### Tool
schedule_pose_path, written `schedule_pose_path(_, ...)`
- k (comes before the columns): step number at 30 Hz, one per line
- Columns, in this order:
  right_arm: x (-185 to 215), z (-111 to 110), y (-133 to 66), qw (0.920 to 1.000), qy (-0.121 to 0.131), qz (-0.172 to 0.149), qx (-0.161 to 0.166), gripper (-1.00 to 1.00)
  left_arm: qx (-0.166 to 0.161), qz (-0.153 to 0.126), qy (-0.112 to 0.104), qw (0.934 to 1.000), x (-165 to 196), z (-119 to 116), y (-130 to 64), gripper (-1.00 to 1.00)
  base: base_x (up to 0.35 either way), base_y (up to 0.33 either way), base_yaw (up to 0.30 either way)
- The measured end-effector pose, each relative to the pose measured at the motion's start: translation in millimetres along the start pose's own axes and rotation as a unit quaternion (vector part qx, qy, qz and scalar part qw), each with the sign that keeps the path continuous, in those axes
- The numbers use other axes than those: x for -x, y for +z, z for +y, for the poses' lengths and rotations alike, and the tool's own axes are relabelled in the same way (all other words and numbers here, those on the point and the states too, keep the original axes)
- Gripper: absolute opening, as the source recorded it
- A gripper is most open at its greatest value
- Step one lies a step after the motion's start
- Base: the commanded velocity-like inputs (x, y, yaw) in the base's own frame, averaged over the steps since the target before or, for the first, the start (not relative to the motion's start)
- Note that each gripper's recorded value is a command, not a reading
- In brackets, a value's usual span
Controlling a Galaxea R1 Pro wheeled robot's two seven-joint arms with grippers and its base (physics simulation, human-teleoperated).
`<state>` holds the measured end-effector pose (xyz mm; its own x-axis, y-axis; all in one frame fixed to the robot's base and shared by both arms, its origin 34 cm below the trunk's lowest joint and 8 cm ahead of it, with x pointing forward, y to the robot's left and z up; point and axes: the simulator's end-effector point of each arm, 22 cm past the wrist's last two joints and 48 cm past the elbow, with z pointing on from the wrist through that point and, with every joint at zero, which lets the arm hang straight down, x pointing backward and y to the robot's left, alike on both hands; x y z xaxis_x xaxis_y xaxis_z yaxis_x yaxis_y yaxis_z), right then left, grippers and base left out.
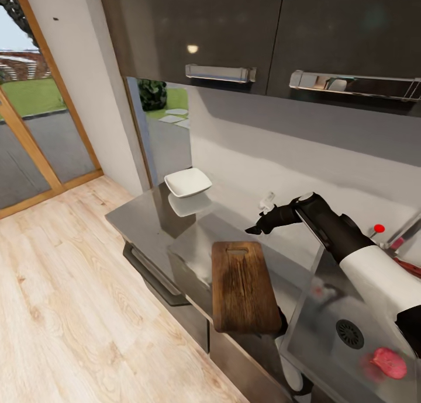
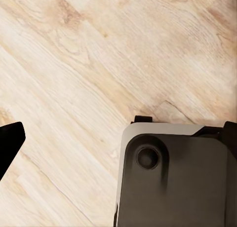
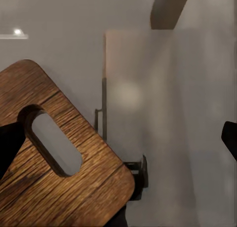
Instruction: In the kitchen, take the Vidalia onion out of the sink, dice it on the chopping board with the paring knife, put the diced onion into the bowl on the countertop, then place both the paring knife and the chopping board into the sink.
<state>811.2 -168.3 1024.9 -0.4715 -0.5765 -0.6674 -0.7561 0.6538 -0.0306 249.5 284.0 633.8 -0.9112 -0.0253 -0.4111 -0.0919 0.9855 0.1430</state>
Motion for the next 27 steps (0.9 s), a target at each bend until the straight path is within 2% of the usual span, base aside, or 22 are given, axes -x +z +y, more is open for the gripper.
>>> schedule_pose_path(13, -1.4, -1.9, -0.6, 1.0, 0.001, 0.001, -0.002, 1.0, 0.0, 0.001, 0.0, 1.0, -0.8, 0.1, -0.1, 1.0, 0.003, -0.003, 0.0)
schedule_pose_path(27, -8.6, -1.2, 8.2, 1.0, 0.004, 0.007, 0.003, 1.0, 0.0, 0.009, 0.002, 1.0, -7.0, 0.2, -0.5, 1.0, 0.0, 0.0, 0.0)
